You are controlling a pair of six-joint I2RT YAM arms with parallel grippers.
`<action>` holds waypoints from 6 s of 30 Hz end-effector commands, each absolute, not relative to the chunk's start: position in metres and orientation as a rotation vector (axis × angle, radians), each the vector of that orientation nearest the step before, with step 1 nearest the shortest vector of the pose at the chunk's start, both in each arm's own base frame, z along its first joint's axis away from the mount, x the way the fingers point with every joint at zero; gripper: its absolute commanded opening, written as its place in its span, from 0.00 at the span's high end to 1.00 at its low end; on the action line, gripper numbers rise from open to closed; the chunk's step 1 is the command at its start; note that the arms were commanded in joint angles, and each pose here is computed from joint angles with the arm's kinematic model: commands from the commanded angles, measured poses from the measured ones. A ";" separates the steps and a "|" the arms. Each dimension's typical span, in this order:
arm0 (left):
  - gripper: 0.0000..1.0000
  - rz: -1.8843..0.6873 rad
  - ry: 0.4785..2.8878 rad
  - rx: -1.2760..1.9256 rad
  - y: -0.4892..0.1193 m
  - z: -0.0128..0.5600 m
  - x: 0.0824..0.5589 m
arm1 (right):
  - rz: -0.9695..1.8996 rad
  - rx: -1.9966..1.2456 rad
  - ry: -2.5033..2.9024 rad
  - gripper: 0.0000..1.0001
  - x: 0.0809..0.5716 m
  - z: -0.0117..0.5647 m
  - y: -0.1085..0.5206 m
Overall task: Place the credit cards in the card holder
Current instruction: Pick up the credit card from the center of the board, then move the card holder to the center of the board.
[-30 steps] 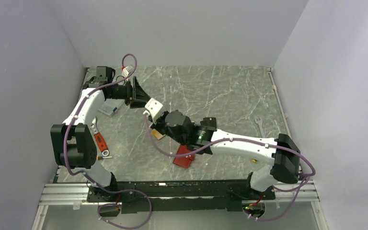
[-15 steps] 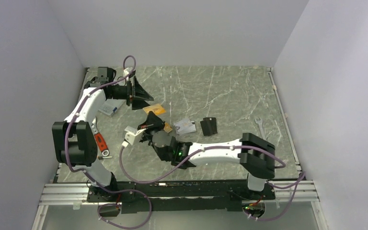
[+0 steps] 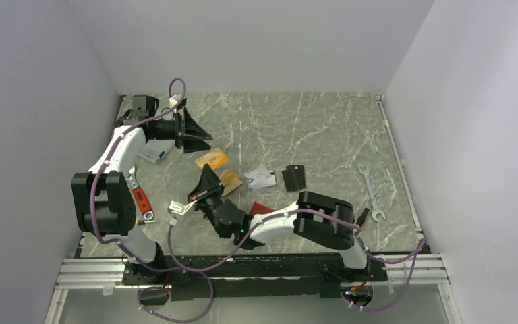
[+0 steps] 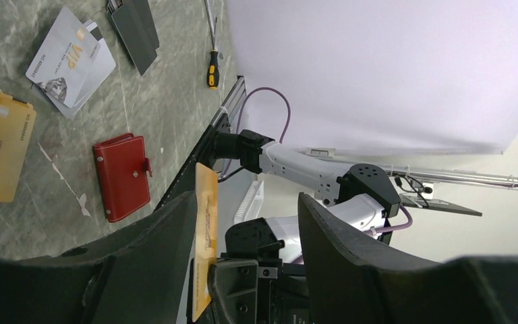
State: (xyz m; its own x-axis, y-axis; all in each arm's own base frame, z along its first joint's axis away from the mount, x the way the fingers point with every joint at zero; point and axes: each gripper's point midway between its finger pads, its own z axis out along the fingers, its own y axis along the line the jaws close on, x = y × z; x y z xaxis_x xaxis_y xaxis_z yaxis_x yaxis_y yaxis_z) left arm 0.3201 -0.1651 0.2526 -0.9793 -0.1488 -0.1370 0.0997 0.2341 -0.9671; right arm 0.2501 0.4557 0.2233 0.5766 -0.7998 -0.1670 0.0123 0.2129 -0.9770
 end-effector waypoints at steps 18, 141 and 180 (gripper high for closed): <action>0.62 -1.739 2.267 0.078 -0.167 0.267 0.308 | -0.693 -1.073 0.717 1.00 0.247 0.259 0.456; 0.48 -1.159 2.330 0.531 -0.197 0.184 0.306 | 0.977 -0.040 2.219 1.00 0.255 0.151 0.282; 0.47 -0.859 2.388 1.058 -0.265 0.134 0.241 | 0.575 0.083 2.730 1.00 0.165 0.060 0.226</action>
